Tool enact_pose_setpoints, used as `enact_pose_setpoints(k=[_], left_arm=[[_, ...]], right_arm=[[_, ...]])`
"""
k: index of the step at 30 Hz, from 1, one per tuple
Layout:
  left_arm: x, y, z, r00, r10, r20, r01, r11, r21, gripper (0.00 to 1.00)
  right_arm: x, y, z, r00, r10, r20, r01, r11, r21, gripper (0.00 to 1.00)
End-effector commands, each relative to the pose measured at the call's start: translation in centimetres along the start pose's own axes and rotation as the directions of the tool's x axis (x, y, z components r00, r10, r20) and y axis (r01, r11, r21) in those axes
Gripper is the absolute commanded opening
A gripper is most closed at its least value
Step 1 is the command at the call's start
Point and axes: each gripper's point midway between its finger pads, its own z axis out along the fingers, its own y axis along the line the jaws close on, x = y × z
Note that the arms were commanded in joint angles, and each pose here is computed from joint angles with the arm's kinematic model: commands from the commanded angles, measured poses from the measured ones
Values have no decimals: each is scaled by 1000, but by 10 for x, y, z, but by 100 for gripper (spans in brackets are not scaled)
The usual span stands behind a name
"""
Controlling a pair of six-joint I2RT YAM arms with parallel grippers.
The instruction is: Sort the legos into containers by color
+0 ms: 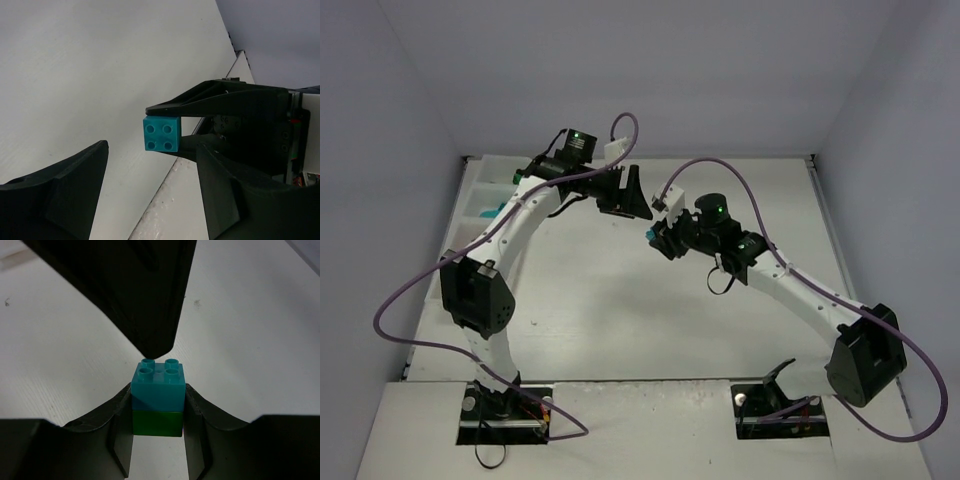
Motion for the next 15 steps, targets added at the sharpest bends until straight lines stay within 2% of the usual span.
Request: enact_pose_setpoints(k=[1, 15], left_arm=[[-1, -25, -12, 998, 58, 18, -59, 997, 54, 65], [23, -29, 18, 994, 57, -89, -47, 992, 117, 66]], right_arm=[[-54, -4, -13, 987, -66, 149, 65, 998, 9, 2], [-56, -3, -12, 986, -59, 156, 60, 998, -4, 2]])
